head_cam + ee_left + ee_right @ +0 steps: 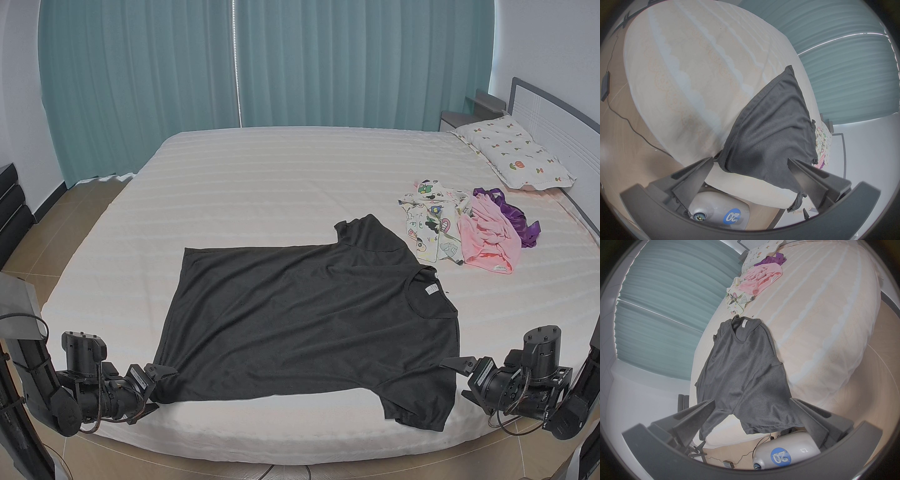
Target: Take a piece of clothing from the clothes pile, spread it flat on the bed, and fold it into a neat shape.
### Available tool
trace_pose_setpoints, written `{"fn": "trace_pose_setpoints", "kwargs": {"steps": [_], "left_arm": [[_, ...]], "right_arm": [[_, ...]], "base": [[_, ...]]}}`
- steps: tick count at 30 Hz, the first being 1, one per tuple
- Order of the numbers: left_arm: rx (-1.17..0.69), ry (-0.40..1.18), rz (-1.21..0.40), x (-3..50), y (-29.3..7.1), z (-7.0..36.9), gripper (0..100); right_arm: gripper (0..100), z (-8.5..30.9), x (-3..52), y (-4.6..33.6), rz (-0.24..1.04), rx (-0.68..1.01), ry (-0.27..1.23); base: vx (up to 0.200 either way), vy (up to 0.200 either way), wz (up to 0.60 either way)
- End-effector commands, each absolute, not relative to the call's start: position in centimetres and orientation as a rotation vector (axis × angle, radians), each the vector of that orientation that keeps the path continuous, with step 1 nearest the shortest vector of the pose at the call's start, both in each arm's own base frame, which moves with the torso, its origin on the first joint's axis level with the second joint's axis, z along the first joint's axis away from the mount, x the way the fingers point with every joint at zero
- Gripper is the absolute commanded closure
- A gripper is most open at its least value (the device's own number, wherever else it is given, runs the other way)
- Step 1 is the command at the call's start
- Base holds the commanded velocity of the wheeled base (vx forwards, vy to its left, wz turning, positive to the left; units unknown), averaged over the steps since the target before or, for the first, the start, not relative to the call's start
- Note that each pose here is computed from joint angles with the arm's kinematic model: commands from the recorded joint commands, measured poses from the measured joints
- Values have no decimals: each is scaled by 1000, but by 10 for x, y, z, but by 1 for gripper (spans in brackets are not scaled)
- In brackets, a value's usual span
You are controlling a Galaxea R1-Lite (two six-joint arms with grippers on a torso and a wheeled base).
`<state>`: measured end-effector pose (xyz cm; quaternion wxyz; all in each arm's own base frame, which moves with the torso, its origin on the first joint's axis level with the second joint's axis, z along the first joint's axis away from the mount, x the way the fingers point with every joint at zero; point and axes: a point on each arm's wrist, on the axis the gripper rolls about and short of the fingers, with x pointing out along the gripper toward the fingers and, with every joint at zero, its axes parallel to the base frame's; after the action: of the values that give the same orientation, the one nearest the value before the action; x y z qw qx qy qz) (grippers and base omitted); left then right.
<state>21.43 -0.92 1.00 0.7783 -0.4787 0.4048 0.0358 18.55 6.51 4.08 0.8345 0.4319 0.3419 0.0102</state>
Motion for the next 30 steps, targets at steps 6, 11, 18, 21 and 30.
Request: {"fn": "trace_pose_setpoints", "kwargs": {"steps": [6,11,18,21,30], "left_arm": [[-1031,871,87,215,-10,10,0],[-1021,862,108,215,-10,9,100],[-1011,850,132,215,-9,9,100],[-1014,833,128,213,-8,13,100],[-1040,678,53,218,-7,46,100]], "right_arm": [[0,38,182,64,12,910,741],[0,38,182,64,14,912,746],[0,38,182,64,17,914,750],[0,37,182,65,16,911,754],[0,33,206,73,82,877,749]], "base": [[0,0,0],[0,0,0],[0,0,0],[0,0,0],[0,0,0]]}}
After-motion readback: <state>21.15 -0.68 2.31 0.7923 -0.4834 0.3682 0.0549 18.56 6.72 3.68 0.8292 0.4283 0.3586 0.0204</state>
